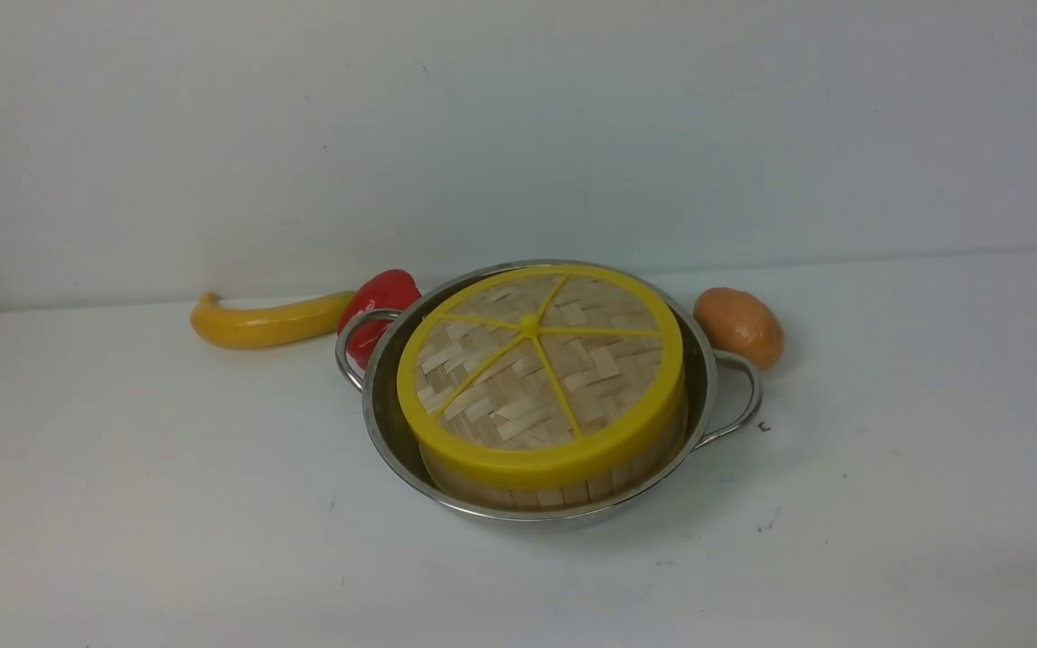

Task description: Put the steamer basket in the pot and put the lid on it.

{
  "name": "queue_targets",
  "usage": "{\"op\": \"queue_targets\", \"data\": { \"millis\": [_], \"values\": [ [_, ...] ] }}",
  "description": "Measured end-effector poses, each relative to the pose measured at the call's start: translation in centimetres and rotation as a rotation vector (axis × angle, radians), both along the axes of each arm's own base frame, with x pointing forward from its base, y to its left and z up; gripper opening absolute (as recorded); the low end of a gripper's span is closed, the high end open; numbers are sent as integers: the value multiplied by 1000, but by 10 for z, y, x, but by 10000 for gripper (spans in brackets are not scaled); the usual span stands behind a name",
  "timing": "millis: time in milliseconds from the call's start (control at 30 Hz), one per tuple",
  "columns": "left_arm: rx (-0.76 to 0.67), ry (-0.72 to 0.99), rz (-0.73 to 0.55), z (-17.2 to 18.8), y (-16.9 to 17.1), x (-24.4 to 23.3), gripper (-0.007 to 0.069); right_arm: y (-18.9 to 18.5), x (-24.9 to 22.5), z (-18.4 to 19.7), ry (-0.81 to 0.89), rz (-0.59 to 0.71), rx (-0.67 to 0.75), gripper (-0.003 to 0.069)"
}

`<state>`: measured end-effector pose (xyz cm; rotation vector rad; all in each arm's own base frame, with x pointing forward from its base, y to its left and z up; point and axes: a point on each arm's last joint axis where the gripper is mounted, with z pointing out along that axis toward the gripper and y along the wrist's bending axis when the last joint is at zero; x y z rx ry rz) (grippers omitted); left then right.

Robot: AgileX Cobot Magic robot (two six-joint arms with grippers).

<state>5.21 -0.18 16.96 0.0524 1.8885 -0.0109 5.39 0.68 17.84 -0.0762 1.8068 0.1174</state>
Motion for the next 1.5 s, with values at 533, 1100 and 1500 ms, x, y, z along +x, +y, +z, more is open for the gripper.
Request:
{"op": "queue_targets", "data": {
  "millis": [533,1100,1500],
  "values": [
    [0,0,0,0,0,0,239,0,0,0,0,0,2,88],
    [0,0,0,0,0,0,239,0,0,0,2,-4,16,97],
    [0,0,0,0,0,0,239,0,0,0,2,-4,16,108]
  ]
}}
